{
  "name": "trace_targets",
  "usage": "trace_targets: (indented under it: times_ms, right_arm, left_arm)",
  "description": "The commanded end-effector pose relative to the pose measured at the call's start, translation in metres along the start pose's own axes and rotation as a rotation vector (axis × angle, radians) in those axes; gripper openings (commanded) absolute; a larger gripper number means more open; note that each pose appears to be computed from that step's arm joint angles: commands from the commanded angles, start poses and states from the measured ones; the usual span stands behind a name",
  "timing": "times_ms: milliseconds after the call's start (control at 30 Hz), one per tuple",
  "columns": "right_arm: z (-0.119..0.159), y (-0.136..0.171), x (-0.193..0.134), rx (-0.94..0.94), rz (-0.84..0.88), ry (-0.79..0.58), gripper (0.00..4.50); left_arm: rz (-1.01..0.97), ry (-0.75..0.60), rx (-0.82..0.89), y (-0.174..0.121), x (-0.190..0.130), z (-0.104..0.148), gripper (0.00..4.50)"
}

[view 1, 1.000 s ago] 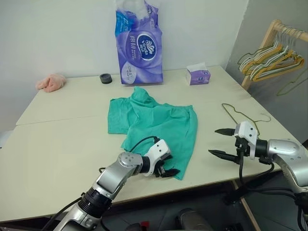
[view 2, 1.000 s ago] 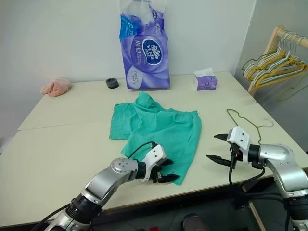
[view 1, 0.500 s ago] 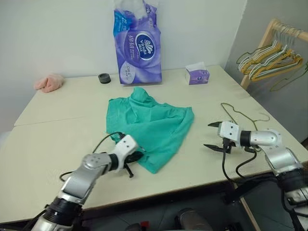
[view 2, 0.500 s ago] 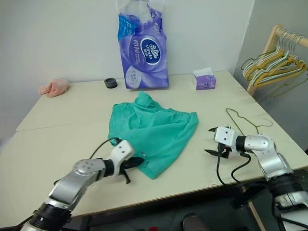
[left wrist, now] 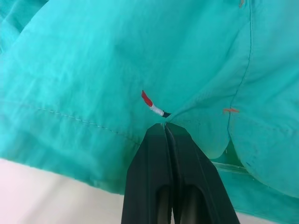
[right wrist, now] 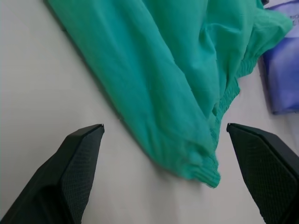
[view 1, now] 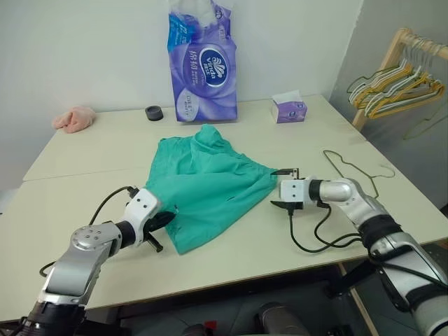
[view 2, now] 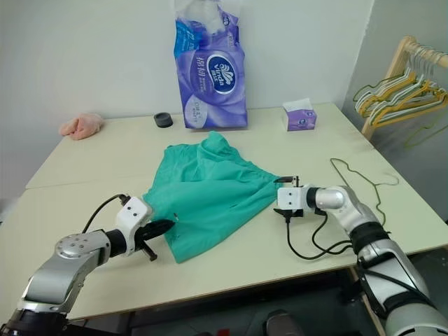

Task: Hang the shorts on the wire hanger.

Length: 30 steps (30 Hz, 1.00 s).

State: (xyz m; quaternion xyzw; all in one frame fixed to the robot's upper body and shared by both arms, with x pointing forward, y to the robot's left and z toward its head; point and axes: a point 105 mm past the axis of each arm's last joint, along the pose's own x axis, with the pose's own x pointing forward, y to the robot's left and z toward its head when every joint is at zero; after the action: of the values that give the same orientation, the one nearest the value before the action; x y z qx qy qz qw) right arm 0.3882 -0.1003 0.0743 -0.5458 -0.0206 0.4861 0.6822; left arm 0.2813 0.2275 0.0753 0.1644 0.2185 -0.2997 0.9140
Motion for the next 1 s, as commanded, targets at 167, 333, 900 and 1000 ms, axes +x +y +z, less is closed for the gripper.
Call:
trace_targets:
  times_ms: [167,333,900,1000]
  right_arm:
    - [0.024,-0.017,0.027,-0.119,-0.043,-0.032,4.50]
    - [0.030,-0.021,0.037,-0.115,-0.095,-0.033,3.25]
    - [0.075,-0.030,0.007,0.064,-0.111,-0.285,0.00]
    - [0.076,-0.033,0.001,0.101,-0.109,-0.275,0.00]
  left_arm:
    - [0.093,-0.094,0.025,0.025,-0.029,0.027,0.03]
    - [0.176,-0.083,0.034,0.046,-0.049,0.023,0.00]
    - [0.095,-0.173,0.016,0.016,-0.037,0.019,0.41]
    - [0.093,-0.181,0.032,0.011,-0.035,0.022,1.21]
